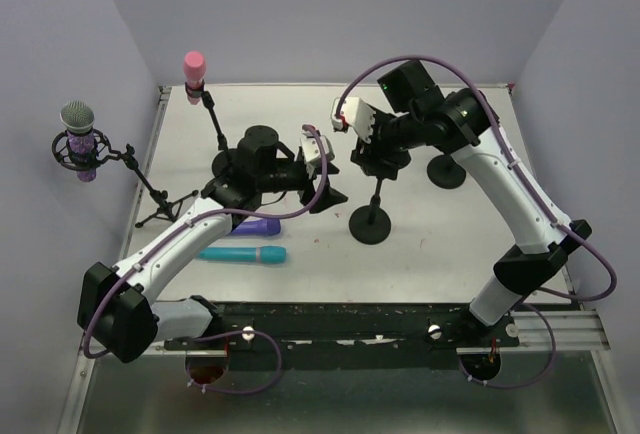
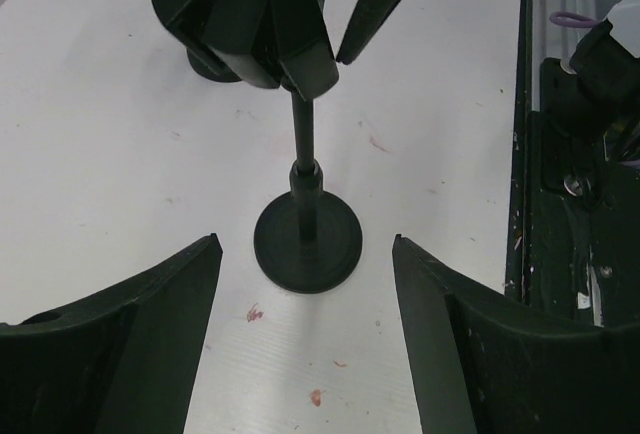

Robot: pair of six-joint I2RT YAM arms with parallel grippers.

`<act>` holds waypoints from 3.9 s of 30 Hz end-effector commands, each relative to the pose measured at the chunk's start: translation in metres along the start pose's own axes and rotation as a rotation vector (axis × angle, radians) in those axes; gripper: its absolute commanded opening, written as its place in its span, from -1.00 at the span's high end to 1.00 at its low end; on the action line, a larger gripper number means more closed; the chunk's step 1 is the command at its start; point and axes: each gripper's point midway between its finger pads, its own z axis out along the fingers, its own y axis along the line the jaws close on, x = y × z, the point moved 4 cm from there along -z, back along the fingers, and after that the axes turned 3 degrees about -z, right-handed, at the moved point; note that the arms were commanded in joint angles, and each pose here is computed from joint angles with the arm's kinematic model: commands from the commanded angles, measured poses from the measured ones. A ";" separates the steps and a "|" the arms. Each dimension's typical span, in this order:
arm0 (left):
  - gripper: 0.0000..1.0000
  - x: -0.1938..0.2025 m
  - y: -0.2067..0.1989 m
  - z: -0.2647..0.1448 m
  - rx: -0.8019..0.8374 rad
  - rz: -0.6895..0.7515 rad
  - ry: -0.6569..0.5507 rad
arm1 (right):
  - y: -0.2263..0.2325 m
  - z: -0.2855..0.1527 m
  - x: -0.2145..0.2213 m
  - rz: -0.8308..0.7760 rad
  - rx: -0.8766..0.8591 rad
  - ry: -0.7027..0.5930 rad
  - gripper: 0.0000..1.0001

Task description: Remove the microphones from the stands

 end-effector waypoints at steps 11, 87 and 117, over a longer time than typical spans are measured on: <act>-0.52 0.029 0.026 0.055 0.070 0.171 -0.091 | 0.012 0.001 0.027 0.113 -0.010 0.150 0.03; -0.35 0.090 0.003 0.035 0.474 0.145 0.188 | 0.037 0.002 0.053 0.043 -0.131 -0.289 0.99; -0.11 0.068 0.038 0.045 -0.281 0.204 0.132 | 0.049 0.032 0.069 0.622 -0.210 -0.115 0.99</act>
